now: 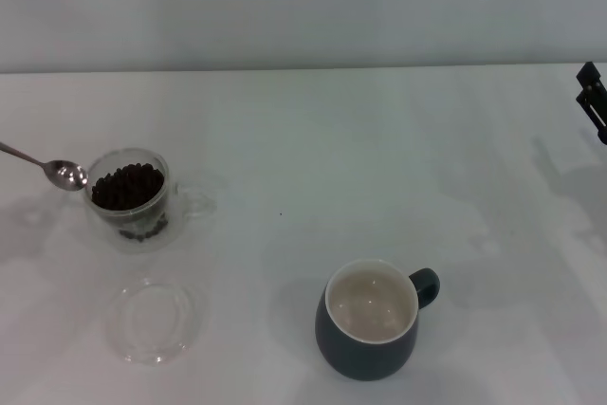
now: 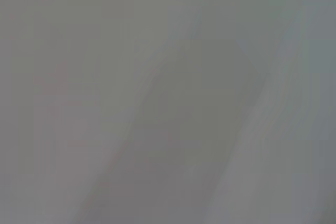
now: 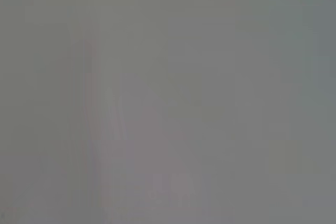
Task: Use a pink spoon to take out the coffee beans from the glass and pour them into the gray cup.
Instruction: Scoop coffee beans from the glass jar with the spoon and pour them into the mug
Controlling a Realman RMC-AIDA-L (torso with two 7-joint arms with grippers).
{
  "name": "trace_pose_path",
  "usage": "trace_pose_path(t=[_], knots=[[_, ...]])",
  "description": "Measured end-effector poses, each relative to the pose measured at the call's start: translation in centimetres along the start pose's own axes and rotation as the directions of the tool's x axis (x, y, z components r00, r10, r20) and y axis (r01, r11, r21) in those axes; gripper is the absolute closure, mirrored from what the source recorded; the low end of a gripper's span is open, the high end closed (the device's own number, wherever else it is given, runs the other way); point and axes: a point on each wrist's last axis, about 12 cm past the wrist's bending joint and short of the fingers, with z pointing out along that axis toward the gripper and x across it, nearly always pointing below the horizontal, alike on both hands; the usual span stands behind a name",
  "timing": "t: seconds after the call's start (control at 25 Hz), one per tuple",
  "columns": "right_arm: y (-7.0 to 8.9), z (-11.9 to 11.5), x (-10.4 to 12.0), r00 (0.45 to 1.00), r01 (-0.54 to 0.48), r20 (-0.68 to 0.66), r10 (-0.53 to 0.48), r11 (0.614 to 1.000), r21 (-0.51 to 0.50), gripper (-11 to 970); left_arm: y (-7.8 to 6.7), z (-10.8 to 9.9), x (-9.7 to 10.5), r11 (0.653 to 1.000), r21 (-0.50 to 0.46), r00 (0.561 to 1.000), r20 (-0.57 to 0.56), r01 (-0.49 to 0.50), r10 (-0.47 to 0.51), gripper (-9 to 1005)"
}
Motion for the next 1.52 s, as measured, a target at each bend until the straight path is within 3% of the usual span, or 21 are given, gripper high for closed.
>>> trace_pose_path(t=[0.2, 0.44, 0.88, 1.52], knots=[[0.1, -0.1, 0.1, 1.000, -0.007, -0.004, 0.007, 1.000, 0.002, 173, 1.1, 1.7, 0.3, 0.986, -0.073, 0.987, -0.072, -0.147, 0.142, 860], [0.1, -0.3, 0.3, 1.000, -0.016, -0.012, 0.016, 1.000, 0.012, 173, 0.4, 4.0, 0.0, 0.979, -0.027, 0.979, -0.038, -0.201, 0.200, 860], [-0.2, -0.1, 0.4, 0.999, -0.022, -0.027, 0.023, 0.999, 0.043, 173, 0.4, 5.5, -0.2, 0.978, -0.005, 0.976, -0.069, -0.207, 0.206, 861], [-0.6, 0.4, 0.6, 0.998, -0.041, -0.039, 0.045, 0.994, 0.099, 173, 0.3, 6.6, 0.9, 0.996, -0.023, 0.991, -0.102, -0.086, 0.083, 861]])
